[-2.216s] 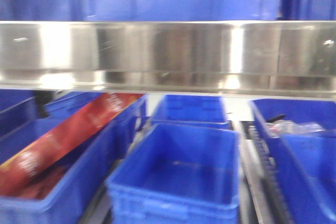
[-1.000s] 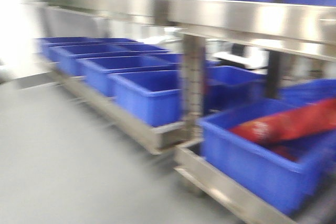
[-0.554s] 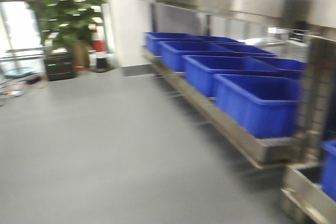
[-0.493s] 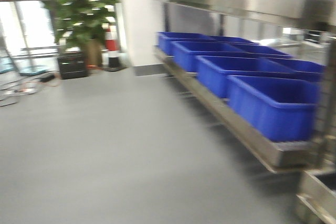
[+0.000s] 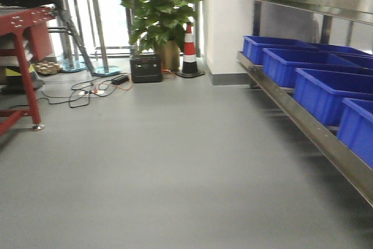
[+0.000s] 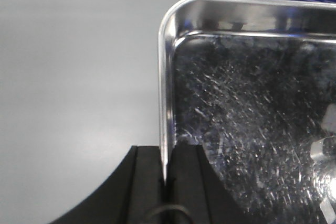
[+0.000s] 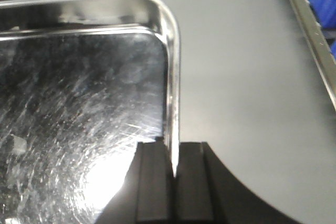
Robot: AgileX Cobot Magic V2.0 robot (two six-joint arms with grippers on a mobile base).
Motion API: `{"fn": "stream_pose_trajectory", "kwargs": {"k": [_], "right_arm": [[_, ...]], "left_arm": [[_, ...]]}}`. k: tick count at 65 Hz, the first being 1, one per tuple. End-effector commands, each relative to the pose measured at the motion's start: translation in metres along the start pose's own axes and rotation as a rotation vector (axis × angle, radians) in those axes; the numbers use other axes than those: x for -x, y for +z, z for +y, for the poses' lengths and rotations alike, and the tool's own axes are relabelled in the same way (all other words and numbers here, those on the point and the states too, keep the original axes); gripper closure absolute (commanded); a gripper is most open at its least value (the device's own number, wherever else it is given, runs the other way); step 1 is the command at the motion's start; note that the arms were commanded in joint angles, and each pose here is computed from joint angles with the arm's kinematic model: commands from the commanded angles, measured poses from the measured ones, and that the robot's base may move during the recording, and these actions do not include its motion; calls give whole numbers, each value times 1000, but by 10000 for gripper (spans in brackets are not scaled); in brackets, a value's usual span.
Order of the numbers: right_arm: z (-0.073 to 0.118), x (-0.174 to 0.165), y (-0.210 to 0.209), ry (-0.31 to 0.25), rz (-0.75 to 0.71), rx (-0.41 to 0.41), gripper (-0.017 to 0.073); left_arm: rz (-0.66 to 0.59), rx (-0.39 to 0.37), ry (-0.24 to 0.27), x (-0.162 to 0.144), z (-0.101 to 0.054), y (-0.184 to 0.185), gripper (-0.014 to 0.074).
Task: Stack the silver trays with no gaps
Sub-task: 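Keep the tray gripped in both grippers while the base turns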
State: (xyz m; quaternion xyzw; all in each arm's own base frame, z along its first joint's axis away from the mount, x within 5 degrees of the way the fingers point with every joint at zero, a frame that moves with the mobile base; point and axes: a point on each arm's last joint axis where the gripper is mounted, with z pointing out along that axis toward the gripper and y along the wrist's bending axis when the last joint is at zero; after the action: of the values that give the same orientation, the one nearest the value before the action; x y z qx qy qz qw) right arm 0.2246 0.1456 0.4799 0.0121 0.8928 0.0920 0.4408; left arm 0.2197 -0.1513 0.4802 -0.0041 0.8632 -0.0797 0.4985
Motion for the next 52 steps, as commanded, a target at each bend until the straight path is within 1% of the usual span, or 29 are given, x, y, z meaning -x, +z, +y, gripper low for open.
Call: {"fn": "stream_pose_trajectory", "kwargs": {"k": [1,52], "right_arm": [[2,5,-4,-9,-48,34,637],[2,5,-4,-9,-48,34,637]], "left_arm": [[-47,-41,0,6,-3,-5,610],[-47,-41,0,6,-3,-5,610]]}}
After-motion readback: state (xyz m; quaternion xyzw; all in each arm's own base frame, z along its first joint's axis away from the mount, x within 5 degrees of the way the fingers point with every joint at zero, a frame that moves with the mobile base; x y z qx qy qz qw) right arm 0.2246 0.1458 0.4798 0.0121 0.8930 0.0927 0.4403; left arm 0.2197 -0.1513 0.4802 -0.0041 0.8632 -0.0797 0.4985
